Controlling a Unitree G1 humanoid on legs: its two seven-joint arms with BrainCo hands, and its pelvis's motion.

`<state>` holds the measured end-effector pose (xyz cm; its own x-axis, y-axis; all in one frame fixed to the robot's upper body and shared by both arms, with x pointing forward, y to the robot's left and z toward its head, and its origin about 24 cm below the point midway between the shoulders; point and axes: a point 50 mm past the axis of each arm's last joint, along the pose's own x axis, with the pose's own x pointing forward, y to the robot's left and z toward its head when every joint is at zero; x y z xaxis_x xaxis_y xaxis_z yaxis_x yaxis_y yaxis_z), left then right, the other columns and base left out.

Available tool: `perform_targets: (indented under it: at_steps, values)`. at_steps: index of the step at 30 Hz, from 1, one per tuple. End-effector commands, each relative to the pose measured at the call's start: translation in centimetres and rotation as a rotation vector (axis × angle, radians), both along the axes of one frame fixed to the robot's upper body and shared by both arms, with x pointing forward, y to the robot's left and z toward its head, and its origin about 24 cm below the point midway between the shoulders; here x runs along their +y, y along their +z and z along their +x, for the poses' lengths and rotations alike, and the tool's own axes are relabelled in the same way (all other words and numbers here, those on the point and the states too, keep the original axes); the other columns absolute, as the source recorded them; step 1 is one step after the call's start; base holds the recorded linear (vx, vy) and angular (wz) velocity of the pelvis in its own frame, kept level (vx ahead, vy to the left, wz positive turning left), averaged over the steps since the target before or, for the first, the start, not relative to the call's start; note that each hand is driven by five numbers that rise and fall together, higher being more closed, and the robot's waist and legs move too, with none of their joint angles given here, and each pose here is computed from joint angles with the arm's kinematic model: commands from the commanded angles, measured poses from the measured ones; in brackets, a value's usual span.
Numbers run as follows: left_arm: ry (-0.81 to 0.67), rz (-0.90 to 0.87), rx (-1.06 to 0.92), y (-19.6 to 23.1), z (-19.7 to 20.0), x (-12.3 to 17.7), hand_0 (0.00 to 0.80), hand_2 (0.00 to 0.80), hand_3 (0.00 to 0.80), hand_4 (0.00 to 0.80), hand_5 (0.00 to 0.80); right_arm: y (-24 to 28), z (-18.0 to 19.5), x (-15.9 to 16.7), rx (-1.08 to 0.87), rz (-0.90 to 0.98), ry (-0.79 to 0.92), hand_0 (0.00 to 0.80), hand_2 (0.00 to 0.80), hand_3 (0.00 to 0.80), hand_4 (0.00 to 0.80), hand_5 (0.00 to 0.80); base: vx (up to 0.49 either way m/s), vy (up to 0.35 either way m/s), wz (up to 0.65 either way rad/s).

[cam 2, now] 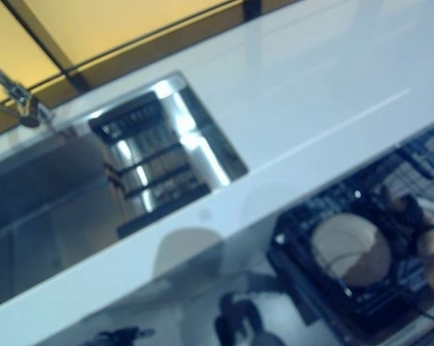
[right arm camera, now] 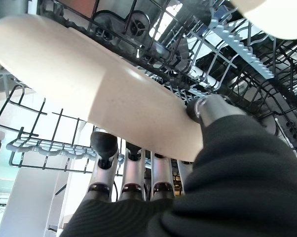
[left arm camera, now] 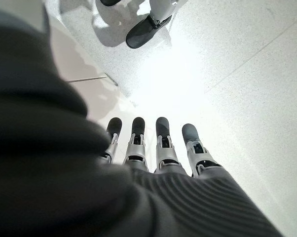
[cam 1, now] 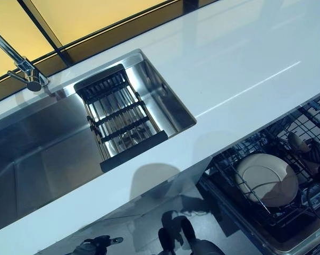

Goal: Take plates into dishwasher

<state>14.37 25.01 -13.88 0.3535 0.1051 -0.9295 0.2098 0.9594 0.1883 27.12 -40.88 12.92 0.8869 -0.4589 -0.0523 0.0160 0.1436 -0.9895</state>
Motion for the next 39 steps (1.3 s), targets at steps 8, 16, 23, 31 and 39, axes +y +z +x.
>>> perform_targets:
  at_steps: [8, 16, 23, 31, 39]
  values:
    - [-0.016, 0.013, 0.032, -0.1, 0.4, -0.1, 0.000, 0.000, 0.000, 0.000, 0.000, 0.2, -0.5, -1.6, 0.005, -0.054, -0.087, 0.800, 0.800, 0.800, 0.800, 0.800, -0.001, -0.001, 0.01]
    - [-0.013, 0.014, 0.030, -0.1, 0.3, 0.1, 0.000, 0.000, 0.000, 0.000, 0.000, -0.2, -0.8, -1.8, 0.015, -0.048, -0.108, 0.800, 0.800, 0.800, 0.800, 0.800, 0.000, 0.000, 0.02]
    - [-0.013, 0.021, 0.033, 0.0, 0.4, 0.1, 0.000, 0.000, 0.000, 0.000, 0.000, -0.9, -0.9, -1.7, 0.036, -0.023, -0.119, 0.125, 0.125, 0.125, 0.125, 0.125, 0.000, 0.000, 0.00]
    - [-0.010, 0.022, 0.030, 0.0, 0.4, 0.3, 0.000, 0.000, 0.000, 0.000, 0.000, -0.5, -1.1, -2.0, 0.019, -0.022, -0.138, 0.000, 0.000, 0.000, 0.000, 0.000, 0.000, 0.000, 0.00]
    - [-0.015, 0.022, 0.041, -0.2, -0.1, 0.4, 0.000, 0.000, 0.000, 0.000, 0.000, 0.0, -1.4, -2.3, -0.002, -0.031, -0.147, 0.000, 0.000, 0.000, 0.000, 0.000, 0.000, 0.000, 0.00]
